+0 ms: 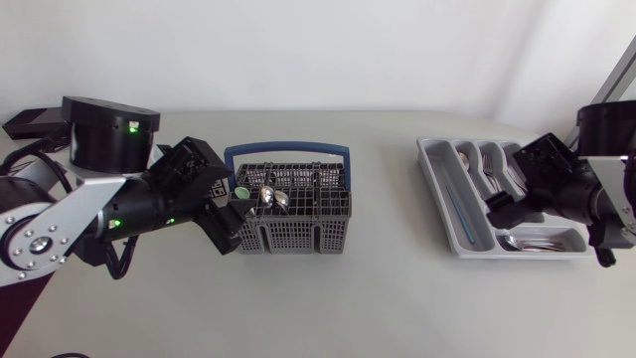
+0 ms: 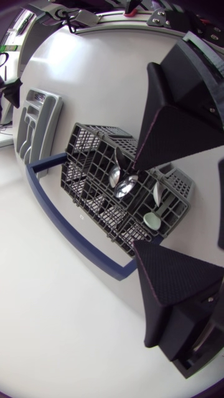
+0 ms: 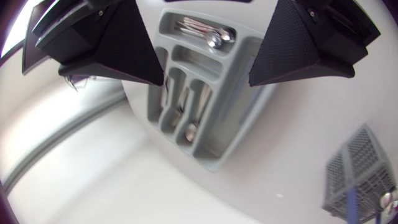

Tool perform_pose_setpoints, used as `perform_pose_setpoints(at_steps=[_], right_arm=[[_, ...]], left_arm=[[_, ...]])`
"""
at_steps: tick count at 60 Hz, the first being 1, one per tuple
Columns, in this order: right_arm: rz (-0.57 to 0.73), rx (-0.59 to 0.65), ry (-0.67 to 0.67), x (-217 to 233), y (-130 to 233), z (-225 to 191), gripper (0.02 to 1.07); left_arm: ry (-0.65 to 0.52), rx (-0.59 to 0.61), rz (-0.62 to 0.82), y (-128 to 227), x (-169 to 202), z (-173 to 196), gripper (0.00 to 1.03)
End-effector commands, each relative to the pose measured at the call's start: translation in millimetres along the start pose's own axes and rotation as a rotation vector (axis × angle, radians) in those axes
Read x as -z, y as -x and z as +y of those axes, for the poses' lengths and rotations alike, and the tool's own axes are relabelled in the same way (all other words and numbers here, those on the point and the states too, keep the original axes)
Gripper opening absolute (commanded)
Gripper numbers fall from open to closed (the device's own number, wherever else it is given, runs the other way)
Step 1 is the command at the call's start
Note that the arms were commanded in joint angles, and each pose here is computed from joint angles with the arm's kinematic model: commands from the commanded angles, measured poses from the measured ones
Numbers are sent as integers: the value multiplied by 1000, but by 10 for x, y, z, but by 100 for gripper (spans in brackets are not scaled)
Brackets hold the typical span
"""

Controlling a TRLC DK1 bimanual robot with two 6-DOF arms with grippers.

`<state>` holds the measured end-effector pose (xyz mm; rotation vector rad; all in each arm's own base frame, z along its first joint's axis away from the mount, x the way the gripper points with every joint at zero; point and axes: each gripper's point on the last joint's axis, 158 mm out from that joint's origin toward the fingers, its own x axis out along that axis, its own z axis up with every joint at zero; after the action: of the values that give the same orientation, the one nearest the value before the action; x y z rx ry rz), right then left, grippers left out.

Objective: Transfer all utensils from the basket to the drawer tray.

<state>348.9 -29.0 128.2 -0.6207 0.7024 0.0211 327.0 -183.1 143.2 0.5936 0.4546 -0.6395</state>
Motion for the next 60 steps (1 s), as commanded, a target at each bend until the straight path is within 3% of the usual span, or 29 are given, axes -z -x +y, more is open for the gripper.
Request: perform_pose_setpoints(at_steps=[1, 16, 23, 37, 53, 60], right_arm=[[-65, -86, 37, -292, 215, 353, 102], [-137, -296, 152, -915, 540, 1225, 102], [-137, -353, 194, -1009, 567, 1520, 102], [-160, -493, 254, -1190, 742, 2135, 102], [-154, -600, 269, -1304, 876, 2499, 102], [-146, -624, 269, -1357, 903, 2671, 96]], left_arm=[[-23, -14, 5, 23, 57, 41, 82], [-90, 0, -36, 27, 57, -94, 84], [-195, 27, -56, 20, 29, -252, 83], [-276, 31, -49, 39, 104, -297, 84], [-398, 74, -45, 20, 189, -494, 84], [-439, 78, -34, 11, 255, -506, 84]])
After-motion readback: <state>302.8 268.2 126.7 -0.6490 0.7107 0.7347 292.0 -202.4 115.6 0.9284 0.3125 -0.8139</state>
